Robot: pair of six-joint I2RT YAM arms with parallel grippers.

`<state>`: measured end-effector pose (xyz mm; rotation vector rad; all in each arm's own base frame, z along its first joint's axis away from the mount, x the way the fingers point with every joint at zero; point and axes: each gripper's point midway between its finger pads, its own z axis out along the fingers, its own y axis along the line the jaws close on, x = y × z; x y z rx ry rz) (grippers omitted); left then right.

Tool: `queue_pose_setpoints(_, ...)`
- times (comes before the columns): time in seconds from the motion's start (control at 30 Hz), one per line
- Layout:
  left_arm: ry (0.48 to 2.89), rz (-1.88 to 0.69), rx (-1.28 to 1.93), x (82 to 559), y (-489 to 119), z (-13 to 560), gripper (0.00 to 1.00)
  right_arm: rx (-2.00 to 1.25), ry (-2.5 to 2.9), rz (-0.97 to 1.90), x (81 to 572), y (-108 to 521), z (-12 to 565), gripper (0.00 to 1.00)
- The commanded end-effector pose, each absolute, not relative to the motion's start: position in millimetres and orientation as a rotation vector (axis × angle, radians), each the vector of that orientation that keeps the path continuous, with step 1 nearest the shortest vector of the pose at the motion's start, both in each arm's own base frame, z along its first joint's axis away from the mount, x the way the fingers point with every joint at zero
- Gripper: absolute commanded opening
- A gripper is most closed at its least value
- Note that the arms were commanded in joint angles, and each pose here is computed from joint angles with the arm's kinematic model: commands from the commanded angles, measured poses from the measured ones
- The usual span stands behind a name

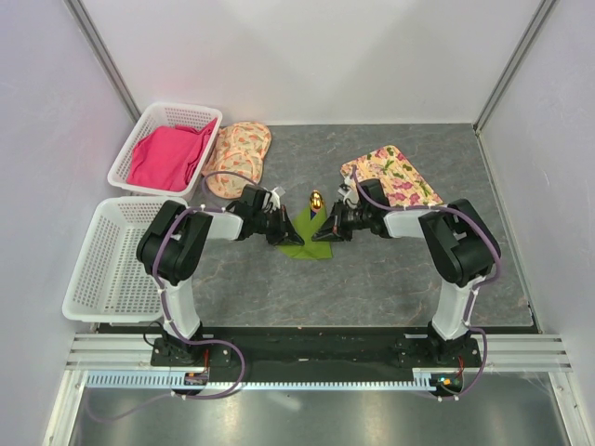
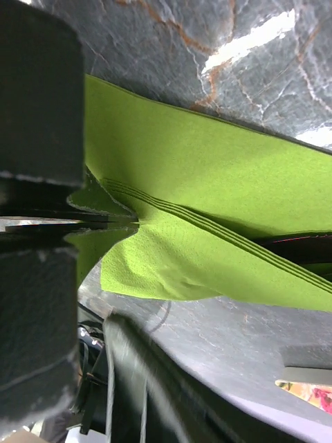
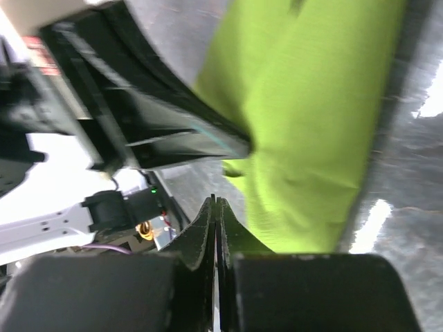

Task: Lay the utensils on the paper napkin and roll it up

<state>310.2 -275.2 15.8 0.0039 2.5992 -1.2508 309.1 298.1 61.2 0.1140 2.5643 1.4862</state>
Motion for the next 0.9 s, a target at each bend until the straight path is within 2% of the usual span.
queue_pose_setpoints(0.0,2.589,-1.181,0.07,318,-272,10,0.02,0.088,2.573,1.453,305,293,39,0.0)
queue_pose_setpoints(0.23,2.577,-1.199,0.078,319,-274,12,0.02,0.196,2.63,1.457,294,289,6,0.0)
queue_pose_setpoints(0.53,2.388,-1.328,0.19,324,-291,69,0.06,0.306,2.666,1.462,290,288,-10,0.0)
queue_pose_setpoints(0.87,2.42,-1.375,0.143,310,-299,59,0.09,0.321,2.658,1.474,292,289,-4,0.0)
